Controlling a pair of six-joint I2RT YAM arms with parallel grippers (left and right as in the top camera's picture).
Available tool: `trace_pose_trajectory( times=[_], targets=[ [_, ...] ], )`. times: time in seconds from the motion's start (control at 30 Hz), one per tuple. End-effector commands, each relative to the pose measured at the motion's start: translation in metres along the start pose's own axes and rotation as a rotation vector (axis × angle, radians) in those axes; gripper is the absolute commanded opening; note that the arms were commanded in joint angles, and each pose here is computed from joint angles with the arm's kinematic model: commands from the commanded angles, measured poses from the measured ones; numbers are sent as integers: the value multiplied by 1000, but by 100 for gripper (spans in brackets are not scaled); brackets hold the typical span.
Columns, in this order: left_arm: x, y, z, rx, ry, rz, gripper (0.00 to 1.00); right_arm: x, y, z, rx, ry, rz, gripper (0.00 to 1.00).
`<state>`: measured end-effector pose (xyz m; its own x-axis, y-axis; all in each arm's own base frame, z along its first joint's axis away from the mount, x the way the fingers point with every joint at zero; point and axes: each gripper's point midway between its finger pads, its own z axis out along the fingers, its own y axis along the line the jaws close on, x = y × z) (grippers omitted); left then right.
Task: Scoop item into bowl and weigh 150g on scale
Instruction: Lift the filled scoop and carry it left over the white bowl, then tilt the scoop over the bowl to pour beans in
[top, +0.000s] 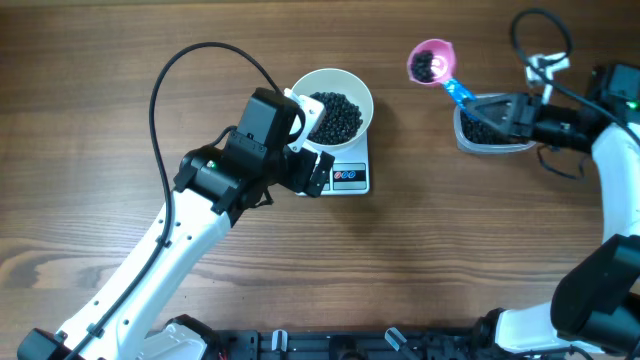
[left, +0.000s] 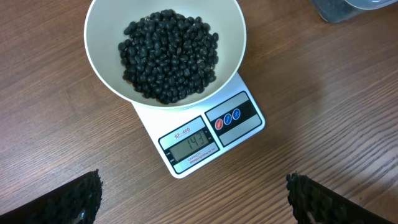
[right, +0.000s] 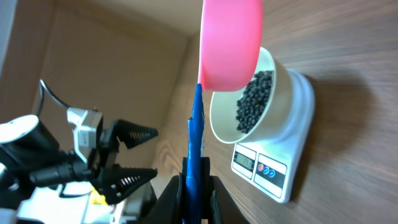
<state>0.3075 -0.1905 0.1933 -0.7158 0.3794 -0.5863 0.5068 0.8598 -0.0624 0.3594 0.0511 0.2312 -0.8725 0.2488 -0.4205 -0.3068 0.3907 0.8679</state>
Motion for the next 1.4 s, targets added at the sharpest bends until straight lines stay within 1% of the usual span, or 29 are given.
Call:
trace_pose_trajectory(
  times=[0.0, 0.07, 0.23, 0.33, 0.53, 0.63, 0.77, 0.83, 1.07, 1.23, 1.3, 1.37],
  targets=[
    [3, -4, 3, 17, 13, 18, 100, 7, 15, 27, -66, 63, -50, 4],
    [4, -4, 4, 17, 14, 18, 100, 12, 17, 41, -55, 99, -88, 4],
    [4, -4, 4, 17, 14, 18, 100, 33, -10, 81, 187, 236, -221, 4],
    [3, -4, 3, 17, 13, 18, 100, 39, -9, 96, 219, 268, -286, 4],
    [4, -4, 4, 17, 14, 18, 100, 43, -1, 123, 242, 299, -413, 4],
    [4, -4, 4, 17, 14, 18, 100, 41, 2, 127, 249, 292, -450, 4],
    [3, -4, 3, 17, 13, 18, 100, 30, -15, 125, 408, 285, -577, 4],
    [4, -4, 4, 17, 14, 18, 100, 27, -19, 126, 451, 287, -620, 4],
    [4, -4, 4, 17, 14, 18, 100, 18, -2, 126, 426, 240, -675, 4],
    [4, -4, 4, 17, 14, 18, 100, 18, 1, 127, 422, 237, -682, 4],
    [3, -4, 3, 17, 13, 18, 100, 22, 2, 128, 414, 261, -723, 4],
    [3, -4, 3, 17, 13, 18, 100, 20, 4, 130, 409, 253, -738, 4]
  ],
)
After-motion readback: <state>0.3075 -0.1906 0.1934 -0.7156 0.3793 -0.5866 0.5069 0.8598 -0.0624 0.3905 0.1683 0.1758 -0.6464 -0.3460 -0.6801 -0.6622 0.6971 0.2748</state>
